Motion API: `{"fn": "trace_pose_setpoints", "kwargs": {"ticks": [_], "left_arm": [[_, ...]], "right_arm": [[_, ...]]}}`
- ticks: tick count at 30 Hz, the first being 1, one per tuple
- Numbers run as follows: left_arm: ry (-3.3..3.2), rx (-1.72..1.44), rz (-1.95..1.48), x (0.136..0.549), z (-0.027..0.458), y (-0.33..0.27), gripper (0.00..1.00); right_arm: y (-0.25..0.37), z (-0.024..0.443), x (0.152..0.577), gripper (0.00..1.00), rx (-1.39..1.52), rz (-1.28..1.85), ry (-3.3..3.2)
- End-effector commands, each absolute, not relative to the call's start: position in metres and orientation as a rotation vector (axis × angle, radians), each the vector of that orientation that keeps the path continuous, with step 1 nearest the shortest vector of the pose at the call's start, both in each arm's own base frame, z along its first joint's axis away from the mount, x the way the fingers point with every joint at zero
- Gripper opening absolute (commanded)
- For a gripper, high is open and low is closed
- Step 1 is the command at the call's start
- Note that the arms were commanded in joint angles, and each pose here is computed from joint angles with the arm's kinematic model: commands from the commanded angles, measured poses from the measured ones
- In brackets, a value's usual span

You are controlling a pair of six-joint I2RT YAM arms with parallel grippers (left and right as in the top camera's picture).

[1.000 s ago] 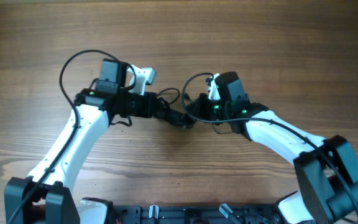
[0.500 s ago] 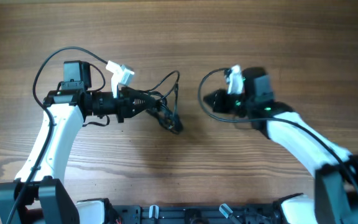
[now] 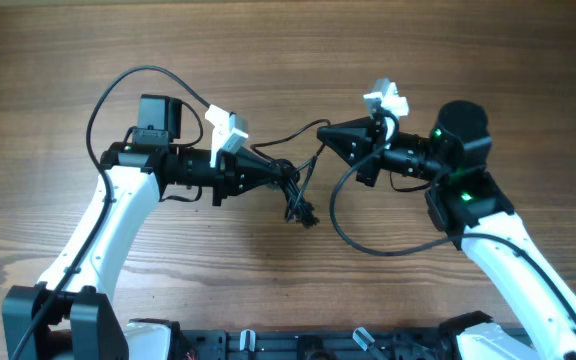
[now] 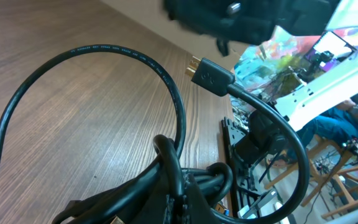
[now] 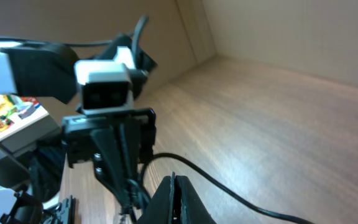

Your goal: Untangle cables

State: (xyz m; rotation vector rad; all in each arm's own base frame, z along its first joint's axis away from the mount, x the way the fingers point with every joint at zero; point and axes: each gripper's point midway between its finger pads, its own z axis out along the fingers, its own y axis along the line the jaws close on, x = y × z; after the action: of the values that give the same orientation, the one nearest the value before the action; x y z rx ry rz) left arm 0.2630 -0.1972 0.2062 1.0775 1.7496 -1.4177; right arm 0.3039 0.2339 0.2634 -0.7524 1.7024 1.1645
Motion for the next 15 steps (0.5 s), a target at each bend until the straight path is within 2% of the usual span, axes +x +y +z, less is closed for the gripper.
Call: {"fn": "trace_pose_setpoints", "kwargs": {"ticks": [1, 3, 6, 15], "left_arm": [[1.709, 1.110, -1.426, 0.259, 0.209, -0.202, 0.04], [1.715, 1.111, -1.419, 0.260, 0.208, -0.202, 0.04], [1.737, 1.115, -1.394, 0.262, 0.204, -0.201, 0.04], [1.742, 1.104, -1.394, 0.264, 0.204, -0.201, 0.04]], "right_arm": [[0.255, 0.244, 0.294, 0.04, -0.813, 1.273, 1.751], [0.268, 0.211, 0.281, 0.04, -0.844, 1.333, 1.872], [0.268, 0.191, 0.274, 0.04, -0.818, 1.370, 1.984], [0.279, 0.188, 0.239, 0.04, -0.889, 1.531, 2.031]]}}
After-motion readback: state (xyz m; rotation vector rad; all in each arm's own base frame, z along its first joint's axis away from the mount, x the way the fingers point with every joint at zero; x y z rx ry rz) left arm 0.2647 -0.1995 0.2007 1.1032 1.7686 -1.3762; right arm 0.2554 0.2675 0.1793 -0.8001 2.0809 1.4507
